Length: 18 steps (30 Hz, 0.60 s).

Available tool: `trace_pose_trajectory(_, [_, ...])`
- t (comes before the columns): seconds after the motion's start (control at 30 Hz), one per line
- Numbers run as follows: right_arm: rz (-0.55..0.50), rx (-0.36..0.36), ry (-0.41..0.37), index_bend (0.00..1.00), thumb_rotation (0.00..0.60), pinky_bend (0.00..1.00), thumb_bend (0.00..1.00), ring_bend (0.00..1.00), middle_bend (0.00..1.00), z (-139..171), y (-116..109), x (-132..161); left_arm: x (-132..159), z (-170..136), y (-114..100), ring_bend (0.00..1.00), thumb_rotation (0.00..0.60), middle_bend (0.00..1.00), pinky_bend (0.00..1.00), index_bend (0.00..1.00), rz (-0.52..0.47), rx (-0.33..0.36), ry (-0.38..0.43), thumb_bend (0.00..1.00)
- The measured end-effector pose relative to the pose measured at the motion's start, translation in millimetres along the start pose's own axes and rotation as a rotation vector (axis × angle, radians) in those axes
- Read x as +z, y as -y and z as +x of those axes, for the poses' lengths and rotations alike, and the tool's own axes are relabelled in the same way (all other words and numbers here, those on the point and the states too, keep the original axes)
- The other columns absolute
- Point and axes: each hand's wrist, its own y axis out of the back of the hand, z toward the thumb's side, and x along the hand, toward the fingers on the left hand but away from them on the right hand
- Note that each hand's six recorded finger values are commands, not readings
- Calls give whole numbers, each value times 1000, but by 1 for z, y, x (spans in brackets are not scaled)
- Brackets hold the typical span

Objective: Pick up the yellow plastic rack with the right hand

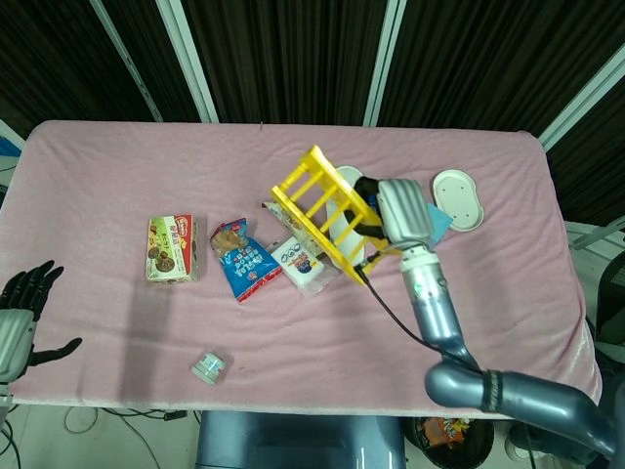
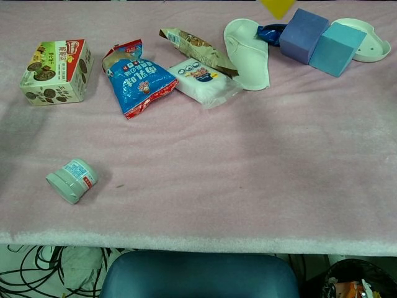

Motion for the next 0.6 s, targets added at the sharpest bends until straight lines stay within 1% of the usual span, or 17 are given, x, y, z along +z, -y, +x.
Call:
trace_pose_trajectory(0.07, [-17,3,19,634,600,793,389,767,712,31,-12,-14,1,-1,0,0,600,0,0,0,2,1,4,0])
trace_pose_trajectory(0.17, [-39,14,47,634,600,793,388,767,712,75,-22,-34,1,-2,0,0,600,0,0,0,3,3,9,0])
trace_pose_trajectory(0.37, [-103,50,73,634,600,793,388,767,711,147,-31,-54,1,-3,-1,0,600,0,0,0,5,7,10,0])
trace_pose_trajectory(0.47, [-130,57,75,635,600,793,388,767,712,171,-35,-57,1,-3,0,0,600,0,0,0,5,5,12,0])
trace_pose_trajectory(0.6, [-143,50,66,635,600,793,389,767,712,189,-43,-56,2,-3,-1,0,600,0,0,0,2,4,16,0])
